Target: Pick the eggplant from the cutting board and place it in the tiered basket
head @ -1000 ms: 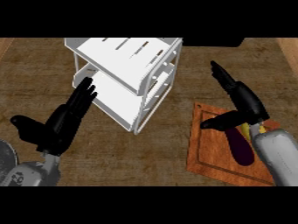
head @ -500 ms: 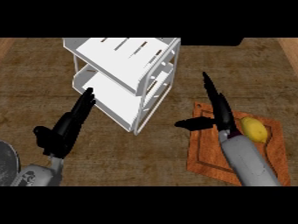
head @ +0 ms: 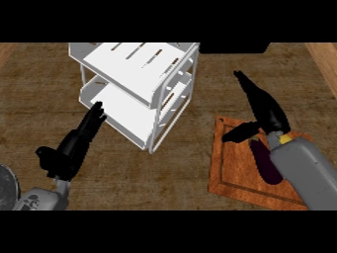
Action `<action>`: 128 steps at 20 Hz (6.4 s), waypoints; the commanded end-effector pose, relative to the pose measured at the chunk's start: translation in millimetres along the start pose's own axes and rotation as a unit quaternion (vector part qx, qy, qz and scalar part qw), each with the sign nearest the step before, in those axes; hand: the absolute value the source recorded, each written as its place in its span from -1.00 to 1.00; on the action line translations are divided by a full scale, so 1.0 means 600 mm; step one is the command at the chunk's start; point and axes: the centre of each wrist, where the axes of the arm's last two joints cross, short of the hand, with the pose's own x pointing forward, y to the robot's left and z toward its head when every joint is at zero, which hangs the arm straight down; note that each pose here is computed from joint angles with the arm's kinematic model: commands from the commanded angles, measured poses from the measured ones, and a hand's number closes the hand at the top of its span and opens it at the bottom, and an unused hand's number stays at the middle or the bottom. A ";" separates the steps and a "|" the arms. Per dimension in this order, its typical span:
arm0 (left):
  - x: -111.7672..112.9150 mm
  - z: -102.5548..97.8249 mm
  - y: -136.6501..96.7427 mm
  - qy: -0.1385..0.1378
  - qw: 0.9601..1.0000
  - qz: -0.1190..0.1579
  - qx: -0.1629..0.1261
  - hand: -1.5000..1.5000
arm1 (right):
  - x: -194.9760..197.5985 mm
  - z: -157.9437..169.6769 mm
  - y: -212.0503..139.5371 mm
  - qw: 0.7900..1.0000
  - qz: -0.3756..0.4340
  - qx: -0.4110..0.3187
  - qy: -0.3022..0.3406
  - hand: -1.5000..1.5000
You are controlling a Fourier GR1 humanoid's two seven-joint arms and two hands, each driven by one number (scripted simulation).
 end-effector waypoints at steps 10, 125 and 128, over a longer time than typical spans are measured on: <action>-0.020 0.008 0.006 0.013 1.000 0.004 -0.003 0.00 | 0.174 0.027 -0.055 0.910 0.340 0.193 0.138 -1.00; 0.005 -0.041 -0.039 -0.010 0.999 -0.003 -0.042 0.00 | 0.468 -0.052 -0.068 0.960 -0.033 -0.223 0.168 1.00; -0.001 -0.030 -0.030 -0.014 0.999 -0.013 -0.043 0.00 | 0.458 -0.085 -0.061 0.962 -0.036 -0.216 0.160 1.00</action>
